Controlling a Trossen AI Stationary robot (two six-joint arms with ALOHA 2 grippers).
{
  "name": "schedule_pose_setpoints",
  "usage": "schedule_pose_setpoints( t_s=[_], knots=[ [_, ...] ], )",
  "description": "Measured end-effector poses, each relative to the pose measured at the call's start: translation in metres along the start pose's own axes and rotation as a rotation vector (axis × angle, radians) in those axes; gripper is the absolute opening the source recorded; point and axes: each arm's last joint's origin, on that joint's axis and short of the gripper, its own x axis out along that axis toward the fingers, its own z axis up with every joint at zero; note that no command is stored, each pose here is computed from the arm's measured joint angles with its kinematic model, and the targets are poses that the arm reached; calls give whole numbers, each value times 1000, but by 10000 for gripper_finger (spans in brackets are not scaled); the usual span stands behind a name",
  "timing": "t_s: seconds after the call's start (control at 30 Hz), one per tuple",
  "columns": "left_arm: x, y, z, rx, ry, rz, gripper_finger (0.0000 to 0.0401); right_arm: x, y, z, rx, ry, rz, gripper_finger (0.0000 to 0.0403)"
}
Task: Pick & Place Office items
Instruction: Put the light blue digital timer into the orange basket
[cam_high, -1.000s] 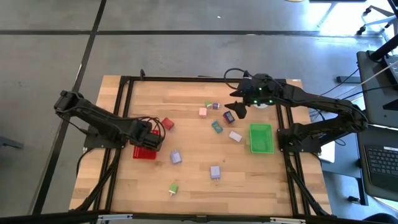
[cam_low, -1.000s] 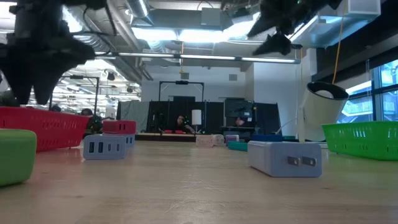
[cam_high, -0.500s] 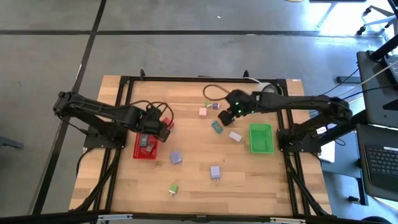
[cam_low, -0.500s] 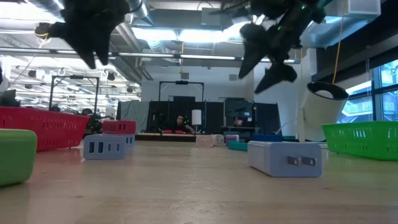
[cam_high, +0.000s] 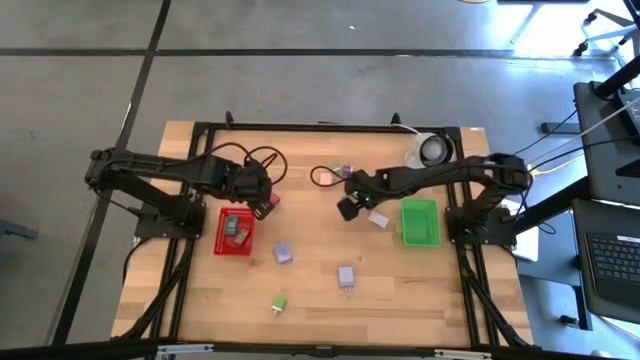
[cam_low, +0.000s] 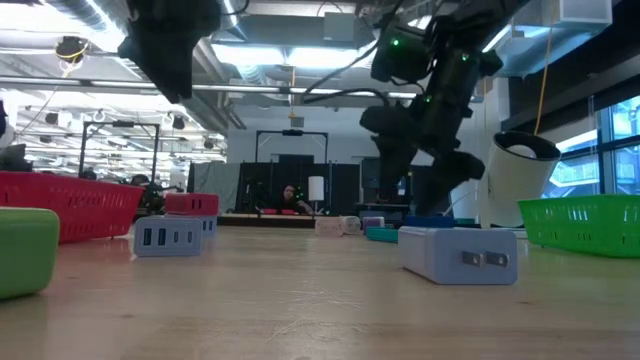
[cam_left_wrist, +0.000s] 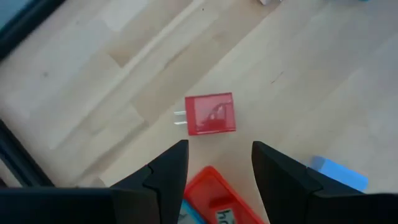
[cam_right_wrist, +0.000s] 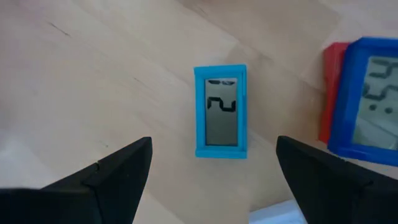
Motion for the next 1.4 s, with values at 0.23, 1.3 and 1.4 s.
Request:
schedule_pose_setpoints(
  t_s=[0.23, 1.3, 1.4],
  knots=[
    [4, 8, 7, 61, 3, 22, 173, 4, 3, 2, -14, -68, -23, 345],
    [8, 20, 17, 174, -34, 108, 154, 44, 3, -9, -72, -78, -145, 216],
    [8, 20, 18, 174, -43, 120, 151, 44, 3, -9, -72, -77, -143, 173]
  ],
)
